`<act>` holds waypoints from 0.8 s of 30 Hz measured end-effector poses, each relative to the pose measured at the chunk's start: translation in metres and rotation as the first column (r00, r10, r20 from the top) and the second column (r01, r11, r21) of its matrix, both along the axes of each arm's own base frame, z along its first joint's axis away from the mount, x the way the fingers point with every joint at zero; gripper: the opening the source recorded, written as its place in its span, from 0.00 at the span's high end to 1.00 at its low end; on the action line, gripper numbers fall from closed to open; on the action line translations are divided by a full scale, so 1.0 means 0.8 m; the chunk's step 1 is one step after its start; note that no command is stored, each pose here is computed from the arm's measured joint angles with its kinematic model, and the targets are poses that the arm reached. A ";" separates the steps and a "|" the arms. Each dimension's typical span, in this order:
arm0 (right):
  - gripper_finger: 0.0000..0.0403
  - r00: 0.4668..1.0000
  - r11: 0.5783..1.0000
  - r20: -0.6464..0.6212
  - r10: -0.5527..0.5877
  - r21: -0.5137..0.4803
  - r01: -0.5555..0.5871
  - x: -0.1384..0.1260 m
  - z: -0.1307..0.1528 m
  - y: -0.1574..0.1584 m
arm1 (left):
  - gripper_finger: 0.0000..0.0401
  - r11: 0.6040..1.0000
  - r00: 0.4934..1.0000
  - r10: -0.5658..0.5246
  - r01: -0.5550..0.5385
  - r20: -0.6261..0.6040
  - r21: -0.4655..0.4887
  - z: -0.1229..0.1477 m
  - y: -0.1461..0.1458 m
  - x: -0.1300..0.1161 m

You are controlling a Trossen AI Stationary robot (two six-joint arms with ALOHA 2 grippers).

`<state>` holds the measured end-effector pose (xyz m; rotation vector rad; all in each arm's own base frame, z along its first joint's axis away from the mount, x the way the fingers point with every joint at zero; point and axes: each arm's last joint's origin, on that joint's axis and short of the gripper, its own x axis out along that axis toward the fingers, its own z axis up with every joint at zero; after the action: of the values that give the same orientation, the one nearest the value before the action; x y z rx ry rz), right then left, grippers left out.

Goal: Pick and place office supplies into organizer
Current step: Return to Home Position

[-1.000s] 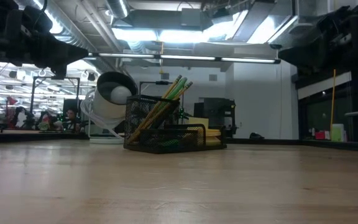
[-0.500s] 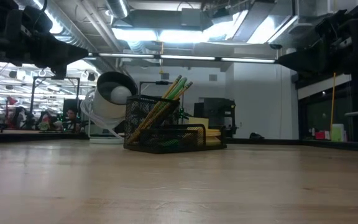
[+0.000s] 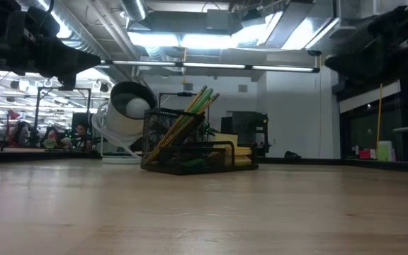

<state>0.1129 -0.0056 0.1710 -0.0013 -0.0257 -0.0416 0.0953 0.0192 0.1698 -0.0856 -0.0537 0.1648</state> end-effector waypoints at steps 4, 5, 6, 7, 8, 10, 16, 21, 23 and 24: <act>0.91 0.999 0.999 0.006 0.031 -0.008 -0.031 -0.009 0.000 0.004 | 1.00 1.000 1.000 0.000 0.000 0.000 0.000 0.000 0.000 0.000; 0.91 0.999 0.999 0.008 0.034 -0.010 -0.034 -0.011 0.000 0.005 | 1.00 1.000 1.000 0.000 0.000 0.000 0.000 0.000 0.000 0.000; 0.91 0.999 0.999 0.014 0.036 -0.015 -0.036 -0.012 0.000 0.005 | 1.00 1.000 1.000 0.000 0.000 -0.001 0.000 0.000 0.000 0.000; 0.91 0.999 0.999 0.021 0.040 -0.018 -0.039 -0.013 0.001 0.006 | 1.00 1.000 1.000 0.000 0.000 0.000 0.000 0.000 0.000 0.000; 0.91 0.999 0.999 0.029 0.042 -0.015 -0.041 -0.014 0.002 0.006 | 1.00 1.000 1.000 0.000 0.000 0.000 0.000 0.000 0.000 0.000; 0.91 0.997 0.999 0.054 0.047 -0.009 -0.046 -0.016 0.004 0.007 | 1.00 1.000 1.000 0.000 0.000 0.000 0.000 0.000 0.000 0.000; 0.91 0.997 0.996 0.000 0.077 -0.035 -0.077 -0.020 -0.003 0.011 | 1.00 1.000 1.000 0.000 0.000 0.000 0.000 0.000 0.000 0.000; 0.91 0.995 0.994 0.002 0.099 -0.034 -0.099 -0.020 -0.003 0.015 | 1.00 1.000 1.000 0.000 0.000 0.000 0.000 0.000 0.000 0.000; 0.91 0.994 0.993 0.002 0.111 -0.036 -0.111 -0.020 -0.003 0.016 | 1.00 1.000 1.000 0.000 0.000 0.000 0.000 0.000 0.000 0.000; 0.91 0.993 0.992 0.002 0.118 -0.035 -0.118 -0.020 -0.003 0.017 | 1.00 1.000 1.000 0.000 0.000 0.000 0.000 0.000 0.000 0.000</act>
<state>0.0968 0.0080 0.1686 -0.0340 -0.0309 0.0774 0.0954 0.0192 0.1698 -0.0856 -0.0533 0.1651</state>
